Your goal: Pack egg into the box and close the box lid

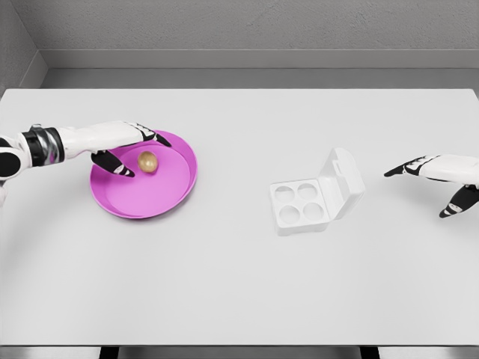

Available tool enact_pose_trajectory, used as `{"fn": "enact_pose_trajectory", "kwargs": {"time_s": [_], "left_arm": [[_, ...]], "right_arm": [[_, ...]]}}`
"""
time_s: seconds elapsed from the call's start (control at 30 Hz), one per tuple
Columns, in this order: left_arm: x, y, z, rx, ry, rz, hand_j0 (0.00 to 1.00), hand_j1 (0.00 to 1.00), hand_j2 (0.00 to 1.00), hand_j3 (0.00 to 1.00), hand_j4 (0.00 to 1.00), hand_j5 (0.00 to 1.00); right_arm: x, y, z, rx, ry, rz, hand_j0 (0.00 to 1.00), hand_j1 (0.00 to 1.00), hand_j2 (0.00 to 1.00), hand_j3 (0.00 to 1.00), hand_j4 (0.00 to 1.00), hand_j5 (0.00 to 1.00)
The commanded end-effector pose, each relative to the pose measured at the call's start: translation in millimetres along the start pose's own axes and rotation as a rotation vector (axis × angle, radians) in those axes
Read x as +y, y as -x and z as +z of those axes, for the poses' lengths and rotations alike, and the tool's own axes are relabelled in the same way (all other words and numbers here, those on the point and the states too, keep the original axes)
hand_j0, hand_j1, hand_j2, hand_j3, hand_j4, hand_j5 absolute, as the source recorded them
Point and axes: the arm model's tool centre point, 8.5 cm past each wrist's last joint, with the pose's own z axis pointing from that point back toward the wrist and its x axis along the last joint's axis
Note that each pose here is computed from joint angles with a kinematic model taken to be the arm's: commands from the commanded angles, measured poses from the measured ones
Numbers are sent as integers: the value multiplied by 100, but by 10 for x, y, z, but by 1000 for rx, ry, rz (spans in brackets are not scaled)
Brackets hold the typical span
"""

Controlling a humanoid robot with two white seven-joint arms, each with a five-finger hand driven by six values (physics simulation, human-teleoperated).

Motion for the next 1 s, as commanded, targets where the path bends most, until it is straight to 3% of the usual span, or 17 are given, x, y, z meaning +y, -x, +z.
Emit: {"fn": "enact_pose_trajectory", "kwargs": {"time_s": [0.0, 0.97], "left_arm": [[-3, 7, -3, 1, -4, 10, 87, 87, 87, 87, 87, 87], [-40, 36, -71, 17, 13, 8, 85, 85, 85, 85, 85, 85]], "right_arm": [[-1, 1, 3, 0, 2, -5, 100, 100, 100, 100, 100, 100], [-3, 6, 20, 3, 1, -3, 100, 100, 100, 100, 100, 100]]}}
